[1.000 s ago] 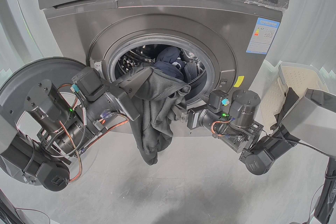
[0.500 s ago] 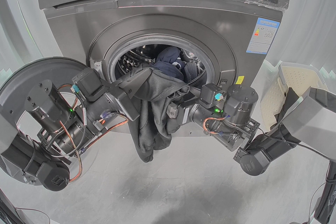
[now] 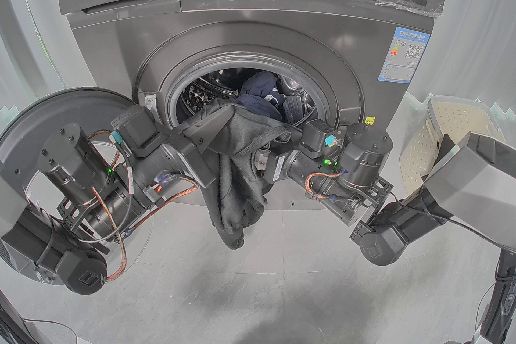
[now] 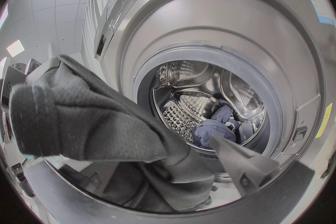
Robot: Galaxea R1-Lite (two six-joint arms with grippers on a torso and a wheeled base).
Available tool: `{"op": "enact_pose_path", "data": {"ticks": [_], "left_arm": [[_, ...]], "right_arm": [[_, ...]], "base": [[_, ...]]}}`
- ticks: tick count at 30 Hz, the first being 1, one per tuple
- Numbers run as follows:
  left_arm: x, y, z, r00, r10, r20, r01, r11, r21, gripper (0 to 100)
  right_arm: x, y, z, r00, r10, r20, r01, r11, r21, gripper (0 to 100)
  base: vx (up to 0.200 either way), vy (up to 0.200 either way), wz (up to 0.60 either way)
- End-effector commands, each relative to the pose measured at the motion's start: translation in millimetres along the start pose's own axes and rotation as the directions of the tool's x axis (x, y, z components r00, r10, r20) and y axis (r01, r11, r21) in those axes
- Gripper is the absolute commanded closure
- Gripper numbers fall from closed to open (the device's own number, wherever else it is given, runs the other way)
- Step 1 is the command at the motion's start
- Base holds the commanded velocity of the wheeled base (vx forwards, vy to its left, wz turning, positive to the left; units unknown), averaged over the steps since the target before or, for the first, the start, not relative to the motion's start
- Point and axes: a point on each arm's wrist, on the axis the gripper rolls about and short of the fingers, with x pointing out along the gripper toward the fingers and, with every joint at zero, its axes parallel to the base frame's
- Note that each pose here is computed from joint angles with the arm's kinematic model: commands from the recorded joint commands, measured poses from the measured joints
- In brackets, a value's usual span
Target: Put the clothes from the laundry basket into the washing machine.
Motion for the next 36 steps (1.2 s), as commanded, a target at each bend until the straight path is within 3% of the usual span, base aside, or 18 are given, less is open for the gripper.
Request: {"op": "enact_pose_path", "data": {"ticks": [1,8,13,16,20,26,35,36], "left_arm": [[0,-0.1,0.5,1.000,0.000,0.003,0.000,1.000,0.000,100],[1,-1.5,2.9,1.000,-0.005,0.011,0.005,0.999,-0.042,100],[0,-2.7,-1.2,1.000,-0.009,-0.004,0.009,0.998,-0.055,100],[0,-7.8,-3.2,1.000,-0.024,-0.010,0.023,0.998,-0.066,100],[-2,-12.9,-5.5,0.999,-0.039,-0.024,0.037,0.994,-0.101,100],[-3,-14.7,-4.9,0.999,-0.047,-0.025,0.043,0.992,-0.121,100],[-1,-21.5,-11.5,0.996,-0.079,-0.044,0.073,0.988,-0.139,100],[-1,-21.5,-11.5,0.996,-0.079,-0.044,0.073,0.988,-0.139,0]], "right_arm": [[0,1.4,-2,1.000,0.004,-0.003,-0.004,1.000,0.000,100],[-22,-2.8,6,1.000,0.001,-0.031,-0.001,1.000,-0.005,100],[-36,-6.3,14,0.999,-0.001,-0.040,0.000,1.000,-0.018,100],[-41,-5.3,21,1.000,0.017,-0.012,-0.017,1.000,-0.016,100],[-54,-4.9,26,0.999,0.049,0.007,-0.048,0.999,-0.015,100],[-84,-12.8,20,0.997,0.060,-0.056,-0.061,0.998,-0.013,100],[-94,-17.4,22,0.999,0.052,-0.009,-0.052,0.999,-0.002,100],[-94,-17.4,22,0.999,0.052,-0.009,-0.052,0.999,-0.002,100]], "base": [[0.000,0.000,0.00],[0.000,0.000,0.00],[0.000,0.000,0.00],[0.000,0.000,0.00],[0.000,0.000,0.00],[0.000,0.000,0.00],[0.000,0.000,0.00],[0.000,0.000,0.00]]}}
